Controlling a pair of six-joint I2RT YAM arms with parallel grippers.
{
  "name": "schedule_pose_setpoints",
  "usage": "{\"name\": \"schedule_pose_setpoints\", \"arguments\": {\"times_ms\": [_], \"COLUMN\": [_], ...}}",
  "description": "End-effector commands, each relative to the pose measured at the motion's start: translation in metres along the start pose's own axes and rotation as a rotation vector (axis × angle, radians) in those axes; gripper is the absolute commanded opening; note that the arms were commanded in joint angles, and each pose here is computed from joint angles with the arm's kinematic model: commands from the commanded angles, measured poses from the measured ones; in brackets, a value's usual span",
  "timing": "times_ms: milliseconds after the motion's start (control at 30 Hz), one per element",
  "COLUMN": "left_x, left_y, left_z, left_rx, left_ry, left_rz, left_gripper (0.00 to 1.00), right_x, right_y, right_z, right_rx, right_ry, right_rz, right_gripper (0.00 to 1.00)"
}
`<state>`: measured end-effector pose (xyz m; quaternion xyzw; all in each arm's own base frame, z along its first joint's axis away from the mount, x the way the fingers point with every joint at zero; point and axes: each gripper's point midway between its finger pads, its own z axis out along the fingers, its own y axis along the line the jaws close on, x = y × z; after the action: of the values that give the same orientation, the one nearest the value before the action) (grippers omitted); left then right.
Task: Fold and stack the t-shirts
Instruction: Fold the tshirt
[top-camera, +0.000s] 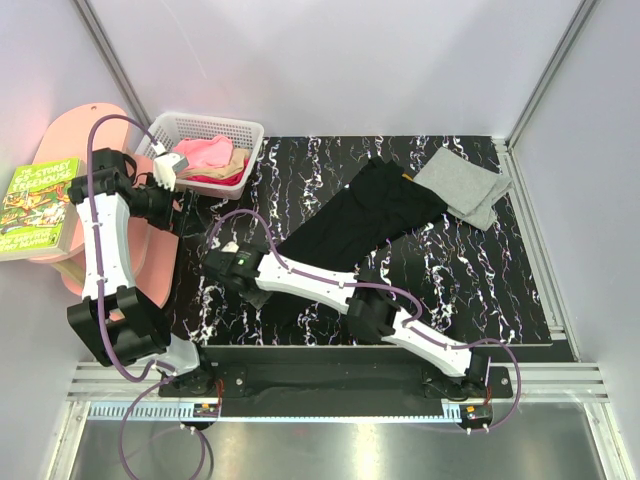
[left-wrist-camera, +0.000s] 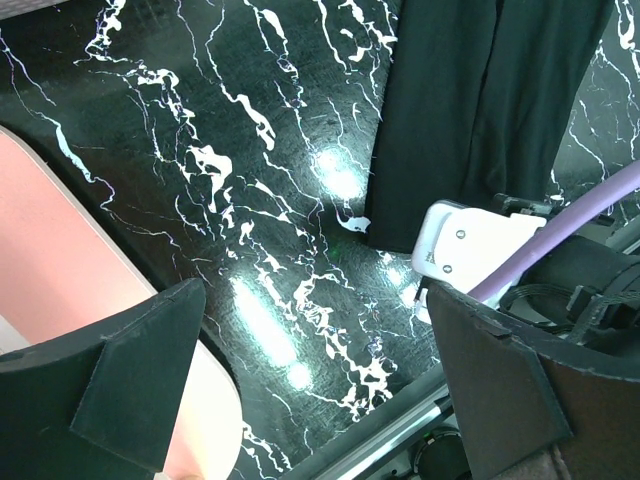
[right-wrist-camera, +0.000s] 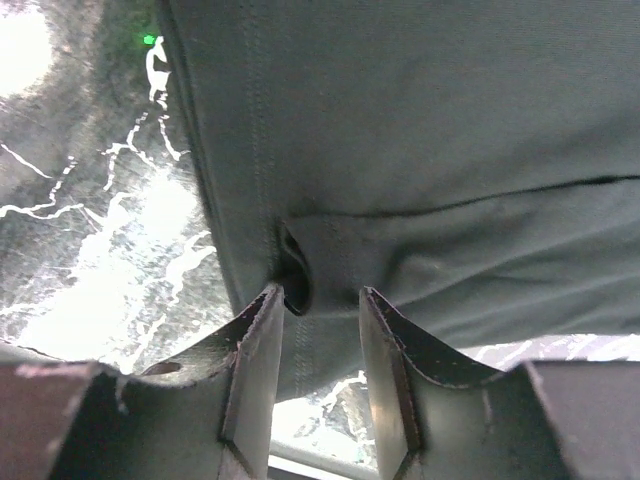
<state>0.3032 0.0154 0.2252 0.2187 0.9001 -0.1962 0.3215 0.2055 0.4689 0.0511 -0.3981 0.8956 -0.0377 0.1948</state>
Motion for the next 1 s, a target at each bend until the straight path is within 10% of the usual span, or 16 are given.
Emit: {"name": "schedule_pose_setpoints", "arguments": {"times_ms": [0, 300, 567, 967], "left_x": [-0.002, -0.001, 0.002, 0.002], "left_y": [0.005, 0.004, 0.004, -0.001], "left_z": [0.002, 0.003, 0.005, 0.009], "left_rx": [-0.016, -0.015, -0.011, 0.001], "left_ry": [-0.007, -0.007, 0.001, 0.010], "left_rz": [0.043, 0.047, 0.050, 0.057], "left_gripper": [0.99, 0.99, 0.99, 0.99], "right_x": [-0.016, -0.015, -0.017, -0.019], "right_y": [0.011, 0.011, 0.010, 0.043], "right_z": [-0.007, -0.001, 0.007, -0.013], "right_rx": [-0.058, -0.051, -0.064, -0.243], "right_ry": [-0.053, -0.048, -0.039, -0.044], "right_rz": [0.012, 0.015, 0.025, -0.019], "right_gripper": [0.43, 0.38, 0.05, 0.04]}}
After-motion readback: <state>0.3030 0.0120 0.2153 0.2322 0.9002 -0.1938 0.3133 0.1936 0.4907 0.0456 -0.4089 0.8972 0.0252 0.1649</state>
